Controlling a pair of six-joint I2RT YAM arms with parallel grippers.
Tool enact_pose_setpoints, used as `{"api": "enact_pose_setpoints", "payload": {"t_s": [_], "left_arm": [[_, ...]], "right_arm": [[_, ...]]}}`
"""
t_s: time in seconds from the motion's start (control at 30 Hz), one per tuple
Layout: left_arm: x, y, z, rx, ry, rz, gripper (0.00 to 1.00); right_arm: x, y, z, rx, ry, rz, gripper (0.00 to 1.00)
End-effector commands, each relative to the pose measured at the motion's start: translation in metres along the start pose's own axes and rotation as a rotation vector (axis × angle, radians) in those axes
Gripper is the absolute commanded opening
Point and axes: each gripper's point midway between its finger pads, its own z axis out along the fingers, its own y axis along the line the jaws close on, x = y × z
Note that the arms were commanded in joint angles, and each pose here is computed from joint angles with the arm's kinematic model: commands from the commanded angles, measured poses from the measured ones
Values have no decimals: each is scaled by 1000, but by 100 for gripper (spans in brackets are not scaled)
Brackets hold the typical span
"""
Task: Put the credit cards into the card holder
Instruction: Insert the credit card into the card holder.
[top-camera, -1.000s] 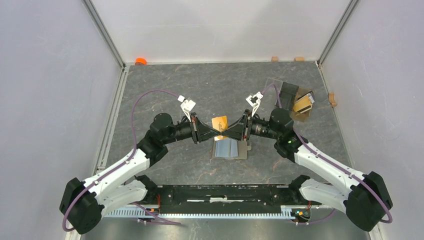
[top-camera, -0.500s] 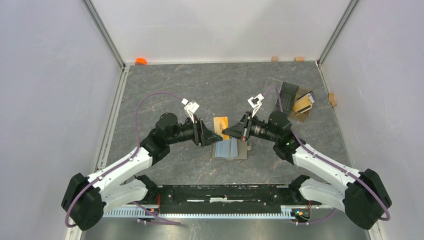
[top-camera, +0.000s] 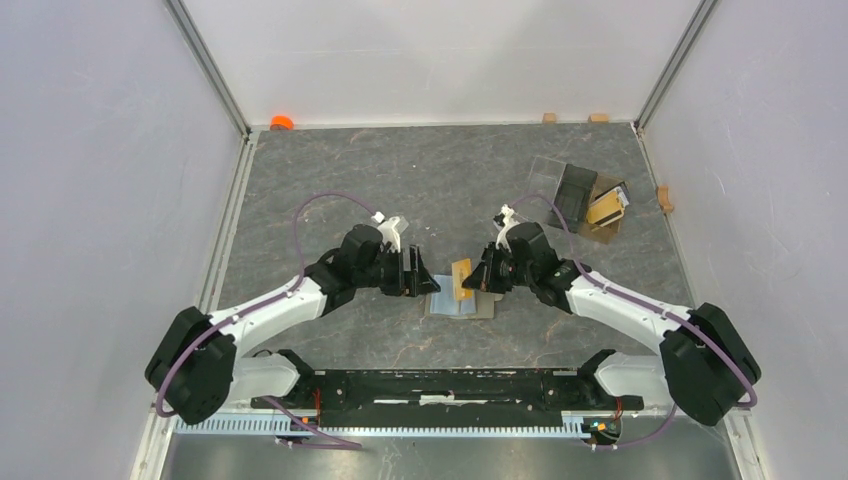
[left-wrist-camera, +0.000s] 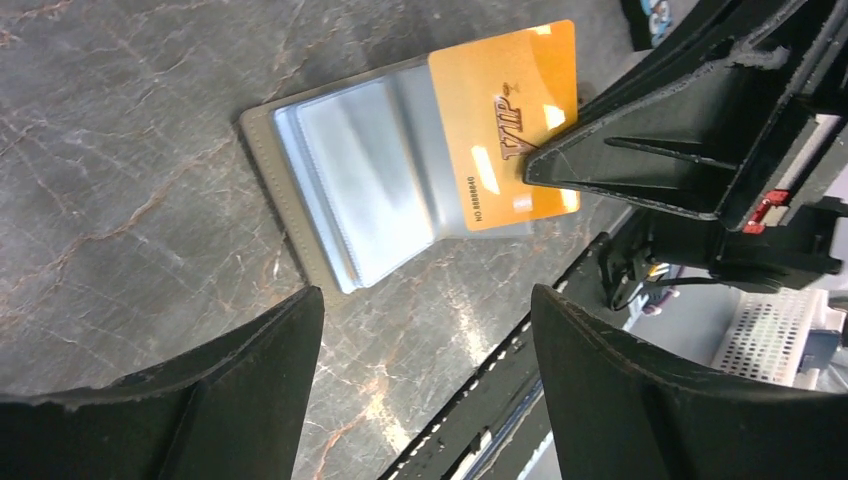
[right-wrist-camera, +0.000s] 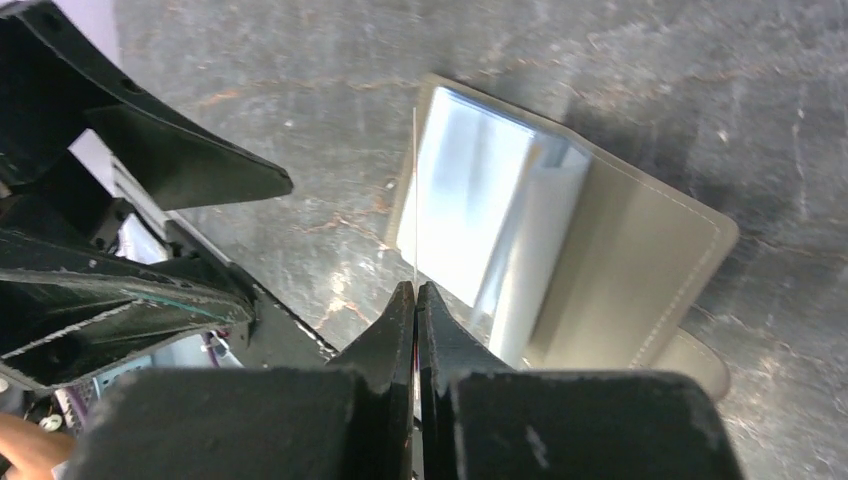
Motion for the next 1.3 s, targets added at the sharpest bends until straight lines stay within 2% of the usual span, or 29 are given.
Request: {"api": "enact_pose_setpoints", "payload": {"t_s": [0.0,0.2,0.37,0.63,1.07,1.27], "left_arm": [[-10,8,8,-47,-16,46,81],[0,21,23,-72,35,29,80],[2,26,36,-79,60,33,68],[7,35,52,-103,100,47,68],[18,65,57,-250,148,77,62],[21,68,59,-265,164,79,59]], "right_arm": [[5,-17,3,90,15,29,0],[17,-28,10,114,61,48,0],[26,-39,12,136,77,75,0],[40,-50,14,122,95,139,0],[27,-45,9,45,35,187,0],[23,-40,7,29,23,186,0]]}}
